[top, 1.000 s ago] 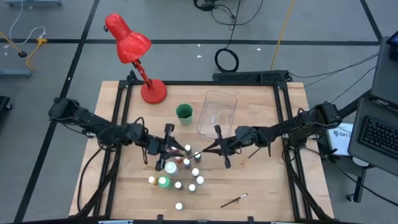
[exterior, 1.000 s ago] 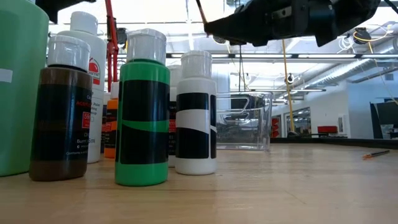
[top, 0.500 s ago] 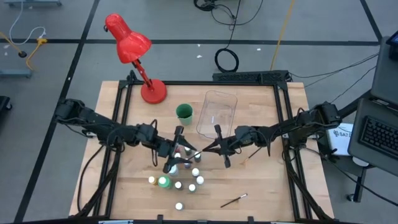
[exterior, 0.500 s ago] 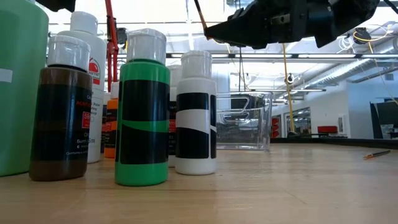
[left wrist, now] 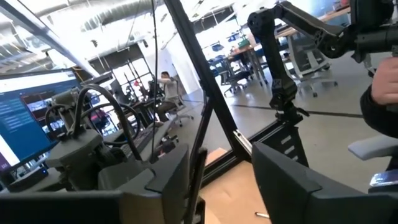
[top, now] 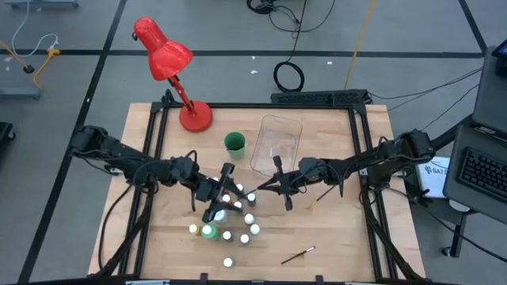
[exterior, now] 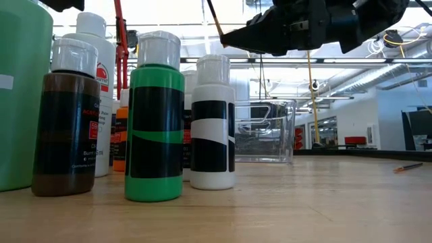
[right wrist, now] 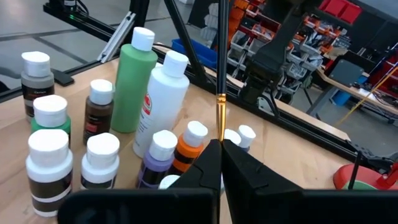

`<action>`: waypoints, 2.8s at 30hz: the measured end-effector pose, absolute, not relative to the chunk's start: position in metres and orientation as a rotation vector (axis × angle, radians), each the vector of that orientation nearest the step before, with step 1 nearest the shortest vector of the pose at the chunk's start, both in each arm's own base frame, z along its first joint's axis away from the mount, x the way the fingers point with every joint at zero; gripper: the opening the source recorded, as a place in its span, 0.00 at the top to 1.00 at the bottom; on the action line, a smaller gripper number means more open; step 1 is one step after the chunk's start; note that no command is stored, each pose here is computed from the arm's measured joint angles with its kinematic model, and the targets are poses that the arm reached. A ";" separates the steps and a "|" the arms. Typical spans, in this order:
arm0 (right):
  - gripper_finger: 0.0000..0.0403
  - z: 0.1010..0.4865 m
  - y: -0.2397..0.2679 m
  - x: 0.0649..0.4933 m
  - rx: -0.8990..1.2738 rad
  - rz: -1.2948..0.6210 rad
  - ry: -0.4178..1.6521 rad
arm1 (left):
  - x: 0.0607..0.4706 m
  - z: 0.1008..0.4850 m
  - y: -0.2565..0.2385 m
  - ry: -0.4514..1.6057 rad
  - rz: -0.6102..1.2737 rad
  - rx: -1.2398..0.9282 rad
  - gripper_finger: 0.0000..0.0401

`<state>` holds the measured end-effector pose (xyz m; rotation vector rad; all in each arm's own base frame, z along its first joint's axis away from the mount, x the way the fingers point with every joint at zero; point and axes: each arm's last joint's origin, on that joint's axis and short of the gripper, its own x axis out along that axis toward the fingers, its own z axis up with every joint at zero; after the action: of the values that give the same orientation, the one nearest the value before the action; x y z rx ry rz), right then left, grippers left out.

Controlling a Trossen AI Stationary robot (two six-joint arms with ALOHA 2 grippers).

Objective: Pick & Place Paint Supplies
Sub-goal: Put the orange paint brush into the green cup, then put the black paint brush into the green cup

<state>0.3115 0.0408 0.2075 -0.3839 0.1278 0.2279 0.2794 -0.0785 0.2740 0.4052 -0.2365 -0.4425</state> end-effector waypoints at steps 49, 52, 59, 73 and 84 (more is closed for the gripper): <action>0.74 0.171 0.108 0.236 -0.433 0.290 -0.051 | 0.254 0.229 0.068 0.158 0.363 0.162 1.00; 0.74 0.171 0.107 0.237 -0.435 0.239 -0.037 | 0.254 0.217 0.073 0.191 0.377 0.148 1.00; 0.75 0.171 0.107 0.237 -0.435 0.237 -0.036 | 0.261 0.199 0.082 0.232 0.373 0.116 1.00; 0.75 0.170 0.107 0.237 -0.437 0.238 -0.031 | 0.264 0.185 0.095 0.244 0.396 0.025 0.95; 0.75 0.170 0.107 0.237 -0.437 0.239 -0.029 | 0.239 0.246 0.071 0.046 0.286 0.094 0.77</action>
<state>0.2368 0.1068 0.1701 -0.4370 -0.0288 0.2393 0.2387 0.0707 0.2461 0.0936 0.0463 0.2863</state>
